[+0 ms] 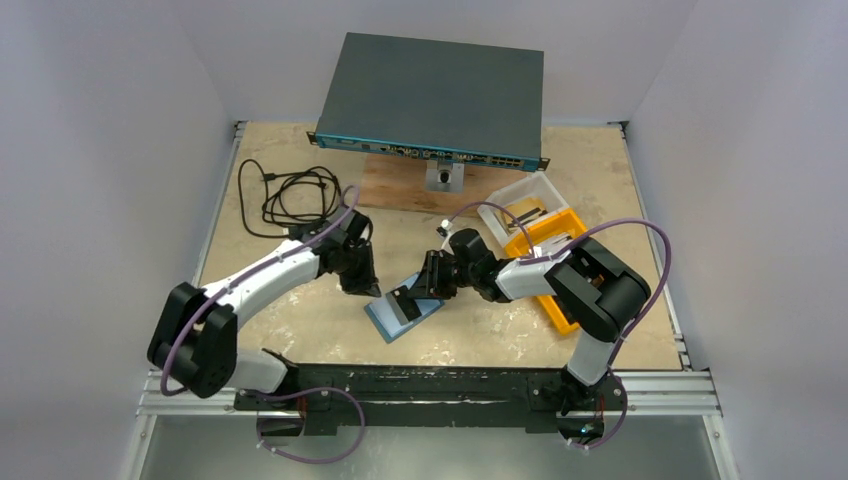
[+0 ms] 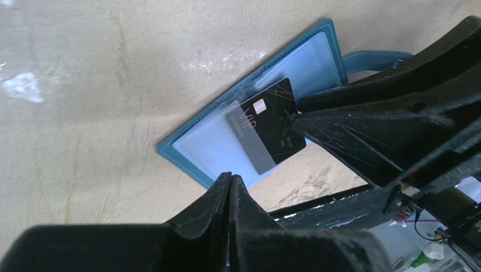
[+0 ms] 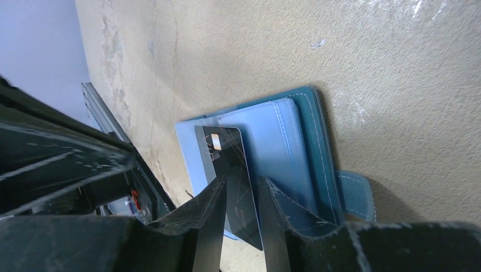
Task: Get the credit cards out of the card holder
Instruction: Remove the credit card from the card holder.
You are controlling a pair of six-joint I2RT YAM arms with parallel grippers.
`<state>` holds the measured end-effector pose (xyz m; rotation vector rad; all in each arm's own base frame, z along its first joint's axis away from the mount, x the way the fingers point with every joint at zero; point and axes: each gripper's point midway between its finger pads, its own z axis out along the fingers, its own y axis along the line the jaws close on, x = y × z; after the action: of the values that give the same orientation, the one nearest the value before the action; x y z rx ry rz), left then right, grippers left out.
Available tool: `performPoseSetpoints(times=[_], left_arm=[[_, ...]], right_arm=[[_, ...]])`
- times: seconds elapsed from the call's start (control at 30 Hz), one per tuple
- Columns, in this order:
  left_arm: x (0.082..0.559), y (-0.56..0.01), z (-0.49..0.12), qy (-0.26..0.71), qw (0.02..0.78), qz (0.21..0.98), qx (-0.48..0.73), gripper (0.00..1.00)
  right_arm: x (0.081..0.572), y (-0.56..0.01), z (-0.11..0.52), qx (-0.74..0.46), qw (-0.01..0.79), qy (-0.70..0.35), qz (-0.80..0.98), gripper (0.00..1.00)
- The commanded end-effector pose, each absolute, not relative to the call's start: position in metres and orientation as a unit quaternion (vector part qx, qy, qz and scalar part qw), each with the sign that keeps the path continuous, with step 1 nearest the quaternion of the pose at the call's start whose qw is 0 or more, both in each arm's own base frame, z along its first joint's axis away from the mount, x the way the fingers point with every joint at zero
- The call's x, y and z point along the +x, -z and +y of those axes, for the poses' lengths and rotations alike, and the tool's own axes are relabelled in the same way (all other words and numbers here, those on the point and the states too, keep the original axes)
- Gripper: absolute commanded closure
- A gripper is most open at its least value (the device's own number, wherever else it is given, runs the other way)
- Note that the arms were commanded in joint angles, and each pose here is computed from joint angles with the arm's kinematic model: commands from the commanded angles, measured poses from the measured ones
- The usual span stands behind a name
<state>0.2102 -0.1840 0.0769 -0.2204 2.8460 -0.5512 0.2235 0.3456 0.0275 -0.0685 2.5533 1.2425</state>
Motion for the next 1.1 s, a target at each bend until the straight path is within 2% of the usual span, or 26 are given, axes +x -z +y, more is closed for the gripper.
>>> performPoseSetpoints(times=[0.0,0.33,0.63,0.77,0.93,1.07], left_arm=[[0.215,-0.060,-0.207,0.216,0.095,0.969,-0.071,1.00],[0.199,-0.001,-0.186,0.134,0.038,0.986,-0.090,1.00],[0.194,0.013,-0.178,0.108,0.024,0.989,-0.098,1.00],[0.195,0.013,-0.178,0.108,0.024,0.989,-0.098,1.00],[0.194,0.011,-0.175,0.103,0.028,0.990,-0.097,1.00],[0.191,0.010,-0.171,0.098,0.031,0.990,-0.096,1.00]], right_arm=[[0.217,-0.006,0.333,-0.029,0.138,-0.390,0.910,0.70],[0.208,-0.001,0.331,-0.047,0.126,-0.388,0.912,0.67],[0.193,-0.007,0.339,-0.071,0.108,-0.405,0.905,0.68],[0.192,-0.014,0.342,-0.075,0.107,-0.414,0.901,0.78],[0.198,-0.019,0.335,-0.055,0.124,-0.398,0.907,0.99],[0.214,-0.028,0.318,-0.020,0.164,-0.373,0.913,1.00]])
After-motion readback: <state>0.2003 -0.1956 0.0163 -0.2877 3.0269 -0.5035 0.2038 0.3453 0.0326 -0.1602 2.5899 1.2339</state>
